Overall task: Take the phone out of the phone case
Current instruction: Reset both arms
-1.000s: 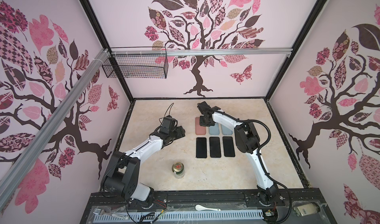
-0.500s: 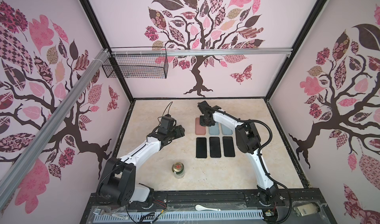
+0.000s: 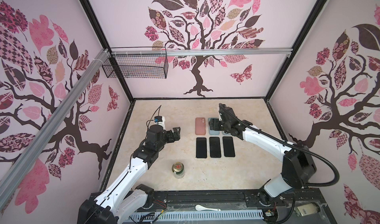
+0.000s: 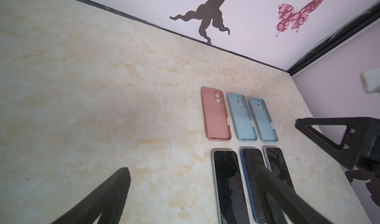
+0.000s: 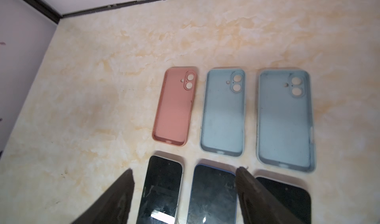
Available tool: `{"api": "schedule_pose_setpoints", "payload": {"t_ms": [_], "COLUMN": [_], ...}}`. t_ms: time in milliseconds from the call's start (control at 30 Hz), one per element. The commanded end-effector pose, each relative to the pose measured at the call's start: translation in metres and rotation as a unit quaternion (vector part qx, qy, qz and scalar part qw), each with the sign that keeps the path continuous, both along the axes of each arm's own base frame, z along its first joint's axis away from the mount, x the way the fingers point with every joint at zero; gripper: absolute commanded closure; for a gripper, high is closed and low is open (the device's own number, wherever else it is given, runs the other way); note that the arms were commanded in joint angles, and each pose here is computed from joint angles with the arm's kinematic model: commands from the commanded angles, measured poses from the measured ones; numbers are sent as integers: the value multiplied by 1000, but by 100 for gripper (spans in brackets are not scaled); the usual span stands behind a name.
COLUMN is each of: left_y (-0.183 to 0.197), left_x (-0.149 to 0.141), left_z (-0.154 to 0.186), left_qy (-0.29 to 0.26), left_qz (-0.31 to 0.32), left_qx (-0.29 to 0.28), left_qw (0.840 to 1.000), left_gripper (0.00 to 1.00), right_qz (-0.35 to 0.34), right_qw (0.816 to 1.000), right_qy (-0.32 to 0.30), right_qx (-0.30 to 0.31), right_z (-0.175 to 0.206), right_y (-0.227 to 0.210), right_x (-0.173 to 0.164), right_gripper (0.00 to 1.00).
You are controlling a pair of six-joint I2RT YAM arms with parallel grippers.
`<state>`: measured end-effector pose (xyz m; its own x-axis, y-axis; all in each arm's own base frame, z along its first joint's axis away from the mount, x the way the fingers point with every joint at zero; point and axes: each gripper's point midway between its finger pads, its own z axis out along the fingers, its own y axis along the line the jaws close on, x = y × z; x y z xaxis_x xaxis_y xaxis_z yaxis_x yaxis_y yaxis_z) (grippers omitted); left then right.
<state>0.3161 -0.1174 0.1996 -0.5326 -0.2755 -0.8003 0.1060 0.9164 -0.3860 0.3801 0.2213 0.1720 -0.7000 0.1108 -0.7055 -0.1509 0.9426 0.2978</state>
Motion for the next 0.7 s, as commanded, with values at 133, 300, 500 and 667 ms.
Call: {"api": "schedule_pose_setpoints", "payload": {"t_ms": [133, 300, 500, 667], "left_y": [41, 71, 113, 137], "left_x": [-2, -7, -9, -7], "left_z": [5, 6, 4, -11], "left_qy": [-63, -110, -146, -149], "left_qz": [88, 126, 181, 218], "left_qx": [51, 137, 164, 192], "left_qw": [993, 976, 959, 945], "left_gripper": [2, 2, 2, 2], "right_qz": [-67, -99, -134, -194], "right_qw": [993, 980, 957, 946], "right_qy": [-86, -153, -216, -223], "right_qx": [-36, -78, -137, -136], "right_z": [7, 11, 17, 10], "right_y": [-54, -87, -127, -182], "right_x": [-18, -30, -41, -33], "right_gripper": [0, 0, 0, 0]}}
